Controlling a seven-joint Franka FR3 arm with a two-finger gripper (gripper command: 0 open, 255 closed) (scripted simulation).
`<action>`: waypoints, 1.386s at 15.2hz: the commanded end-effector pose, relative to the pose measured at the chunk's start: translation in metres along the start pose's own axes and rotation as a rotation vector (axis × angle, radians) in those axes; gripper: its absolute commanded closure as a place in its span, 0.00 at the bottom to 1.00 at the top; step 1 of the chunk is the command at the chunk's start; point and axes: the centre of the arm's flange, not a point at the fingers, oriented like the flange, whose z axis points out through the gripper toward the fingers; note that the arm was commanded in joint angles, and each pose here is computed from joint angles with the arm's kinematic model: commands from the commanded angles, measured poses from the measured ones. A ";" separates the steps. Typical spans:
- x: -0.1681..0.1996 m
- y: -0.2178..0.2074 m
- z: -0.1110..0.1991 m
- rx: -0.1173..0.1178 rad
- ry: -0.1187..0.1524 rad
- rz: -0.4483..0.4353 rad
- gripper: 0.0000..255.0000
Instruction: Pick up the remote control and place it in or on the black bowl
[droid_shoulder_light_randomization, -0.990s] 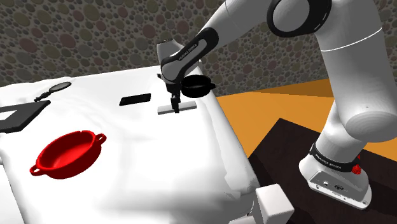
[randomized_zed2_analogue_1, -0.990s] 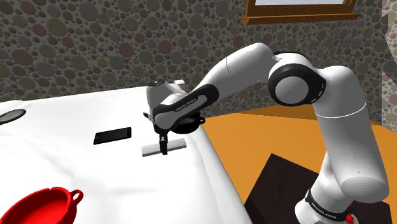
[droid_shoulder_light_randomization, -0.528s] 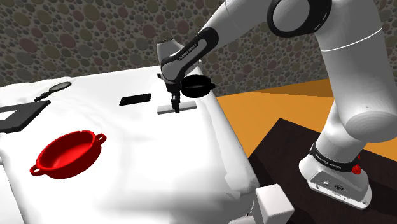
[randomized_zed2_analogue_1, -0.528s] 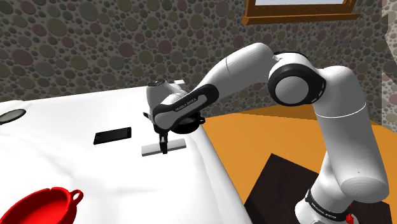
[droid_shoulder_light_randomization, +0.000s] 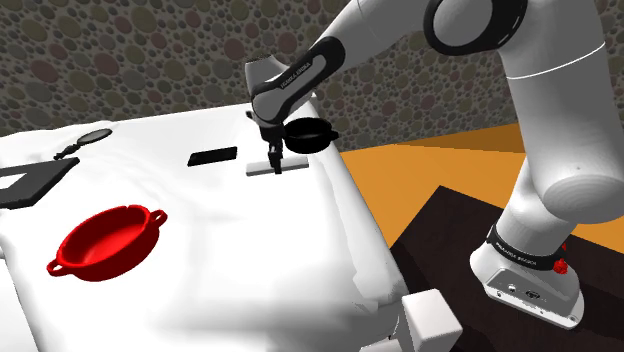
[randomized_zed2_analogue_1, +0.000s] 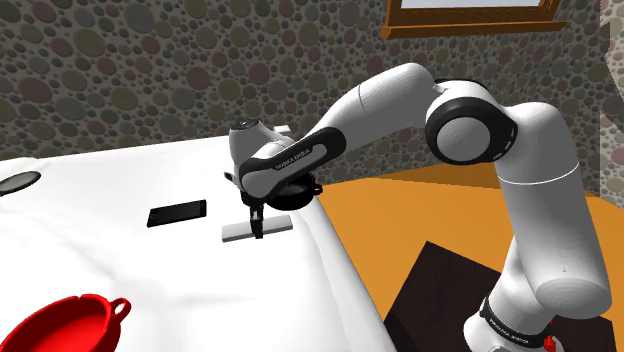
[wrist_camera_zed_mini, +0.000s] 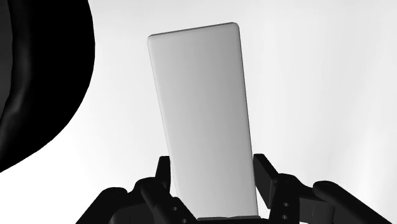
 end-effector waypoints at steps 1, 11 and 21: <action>0.000 0.001 -0.011 0.000 0.000 0.000 1.00; 0.000 0.002 -0.064 0.000 0.000 0.000 1.00; 0.000 0.003 -0.116 0.000 0.000 0.000 1.00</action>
